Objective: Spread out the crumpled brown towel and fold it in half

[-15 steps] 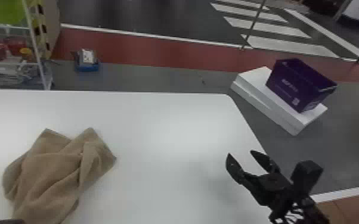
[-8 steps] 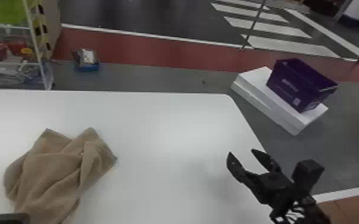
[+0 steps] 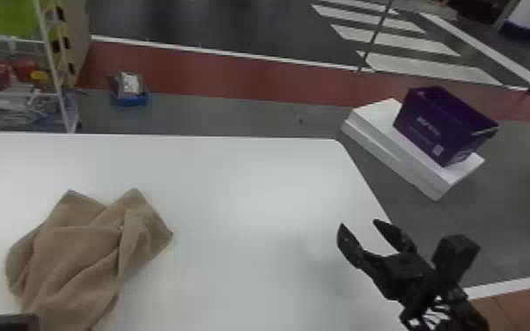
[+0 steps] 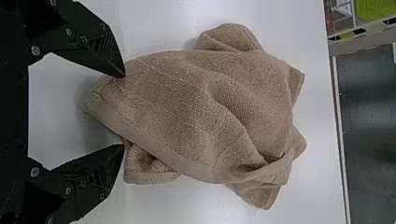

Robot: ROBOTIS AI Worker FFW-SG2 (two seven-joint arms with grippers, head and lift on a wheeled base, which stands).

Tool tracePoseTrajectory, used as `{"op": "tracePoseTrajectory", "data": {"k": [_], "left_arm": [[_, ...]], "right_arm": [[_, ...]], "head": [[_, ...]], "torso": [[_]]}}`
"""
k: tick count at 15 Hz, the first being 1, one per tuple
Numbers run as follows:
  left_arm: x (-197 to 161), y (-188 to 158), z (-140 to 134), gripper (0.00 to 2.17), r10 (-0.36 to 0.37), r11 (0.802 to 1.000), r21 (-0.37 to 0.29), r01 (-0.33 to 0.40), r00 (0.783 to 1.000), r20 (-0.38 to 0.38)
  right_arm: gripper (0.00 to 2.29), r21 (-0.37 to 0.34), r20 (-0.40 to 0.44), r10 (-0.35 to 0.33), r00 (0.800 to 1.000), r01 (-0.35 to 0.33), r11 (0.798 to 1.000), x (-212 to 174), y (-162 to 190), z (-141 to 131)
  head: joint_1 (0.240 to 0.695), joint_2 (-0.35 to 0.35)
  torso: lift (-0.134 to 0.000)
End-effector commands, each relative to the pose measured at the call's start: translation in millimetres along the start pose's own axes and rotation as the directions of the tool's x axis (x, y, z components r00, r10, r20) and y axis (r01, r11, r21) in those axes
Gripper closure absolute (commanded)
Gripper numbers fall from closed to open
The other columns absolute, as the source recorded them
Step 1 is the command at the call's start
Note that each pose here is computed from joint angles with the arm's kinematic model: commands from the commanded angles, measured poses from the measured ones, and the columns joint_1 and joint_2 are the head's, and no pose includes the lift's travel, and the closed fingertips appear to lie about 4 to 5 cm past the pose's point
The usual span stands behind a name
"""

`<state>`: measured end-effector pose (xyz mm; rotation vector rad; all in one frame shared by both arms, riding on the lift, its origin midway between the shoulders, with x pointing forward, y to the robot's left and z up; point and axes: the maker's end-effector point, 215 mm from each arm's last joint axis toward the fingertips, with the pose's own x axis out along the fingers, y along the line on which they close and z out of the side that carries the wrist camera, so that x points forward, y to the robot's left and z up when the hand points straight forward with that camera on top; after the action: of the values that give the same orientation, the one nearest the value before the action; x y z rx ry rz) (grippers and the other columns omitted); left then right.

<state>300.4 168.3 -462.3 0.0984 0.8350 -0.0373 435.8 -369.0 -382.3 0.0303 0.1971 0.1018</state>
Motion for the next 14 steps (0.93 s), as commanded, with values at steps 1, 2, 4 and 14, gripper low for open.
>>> {"op": "tracePoseTrajectory", "data": {"k": [1, 2, 4, 14], "left_arm": [[1, 1, -3, 0.64, 0.003, 1.000, 0.004, -0.003, 1.000, -0.009], [1, 2, -3, 0.64, 0.006, 1.000, 0.004, -0.006, 1.000, -0.009], [-1, 4, -6, 0.86, 0.015, 1.000, 0.005, -0.015, 1.000, -0.018], [-41, 52, 67, 1.00, 0.103, 0.994, -0.046, -0.097, 0.985, 0.135]], "right_arm": [[0.18, 0.004, 0.000, 0.000, 1.000, 0.000, 1.000, -1, 0, -1], [0.18, 0.011, 0.003, 0.001, 1.000, -0.001, 1.000, -1, 1, 0], [0.18, 0.010, 0.004, 0.002, 1.000, -0.002, 1.000, -1, 1, 0], [0.18, 0.001, 0.016, 0.029, 0.999, -0.029, 1.000, -3, 15, 9]], "head": [[0.695, -0.306], [0.695, -0.305], [0.695, -0.303], [0.695, -0.261]], "torso": [[-0.123], [-0.123], [-0.123], [-0.123]]}}
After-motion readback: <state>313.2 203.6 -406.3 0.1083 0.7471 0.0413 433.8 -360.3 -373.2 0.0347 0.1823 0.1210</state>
